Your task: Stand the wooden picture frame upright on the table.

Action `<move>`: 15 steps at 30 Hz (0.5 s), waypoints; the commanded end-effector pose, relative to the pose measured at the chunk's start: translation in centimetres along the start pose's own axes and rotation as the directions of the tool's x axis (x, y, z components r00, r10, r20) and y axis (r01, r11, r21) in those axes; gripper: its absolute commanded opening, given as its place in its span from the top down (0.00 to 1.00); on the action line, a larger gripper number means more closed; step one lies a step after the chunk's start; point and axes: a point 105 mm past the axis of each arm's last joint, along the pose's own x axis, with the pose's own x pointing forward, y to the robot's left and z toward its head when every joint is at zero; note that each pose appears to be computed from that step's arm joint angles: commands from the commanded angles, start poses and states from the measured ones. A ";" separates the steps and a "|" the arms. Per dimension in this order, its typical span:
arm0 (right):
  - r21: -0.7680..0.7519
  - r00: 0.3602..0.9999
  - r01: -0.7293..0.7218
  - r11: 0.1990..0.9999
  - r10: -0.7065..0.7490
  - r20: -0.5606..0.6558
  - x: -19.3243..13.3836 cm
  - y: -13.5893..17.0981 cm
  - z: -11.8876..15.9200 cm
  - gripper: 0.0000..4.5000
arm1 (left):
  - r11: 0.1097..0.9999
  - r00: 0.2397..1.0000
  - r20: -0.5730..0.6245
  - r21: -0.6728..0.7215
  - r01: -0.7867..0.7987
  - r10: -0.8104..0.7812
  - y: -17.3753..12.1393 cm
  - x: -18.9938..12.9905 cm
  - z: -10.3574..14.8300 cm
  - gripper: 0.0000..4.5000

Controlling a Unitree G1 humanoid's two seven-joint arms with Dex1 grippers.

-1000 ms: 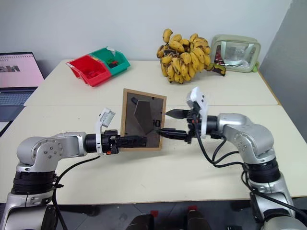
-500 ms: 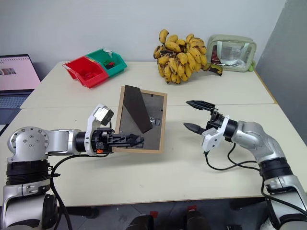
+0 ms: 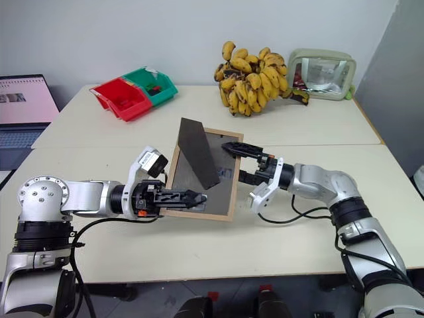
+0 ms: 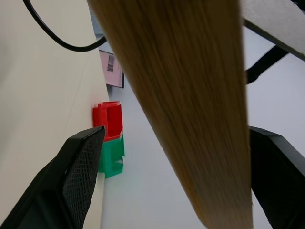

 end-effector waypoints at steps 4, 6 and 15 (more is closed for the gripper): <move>-0.046 0.996 0.071 0.996 -0.068 0.063 0.8 -2.1 0.5 0.29 | 0.999 0.999 0.035 0.036 0.039 -0.040 -1.6 0.2 0.2 0.81; -0.055 0.995 0.073 0.996 -0.069 0.065 0.6 -2.2 0.5 0.40 | 0.999 0.998 0.041 0.031 0.039 -0.040 -1.7 0.2 0.0 0.81; -0.064 0.993 0.096 0.993 -0.092 0.073 -0.3 -3.3 0.3 0.71 | 0.999 0.996 0.087 0.018 0.029 -0.030 -1.3 0.1 0.1 0.52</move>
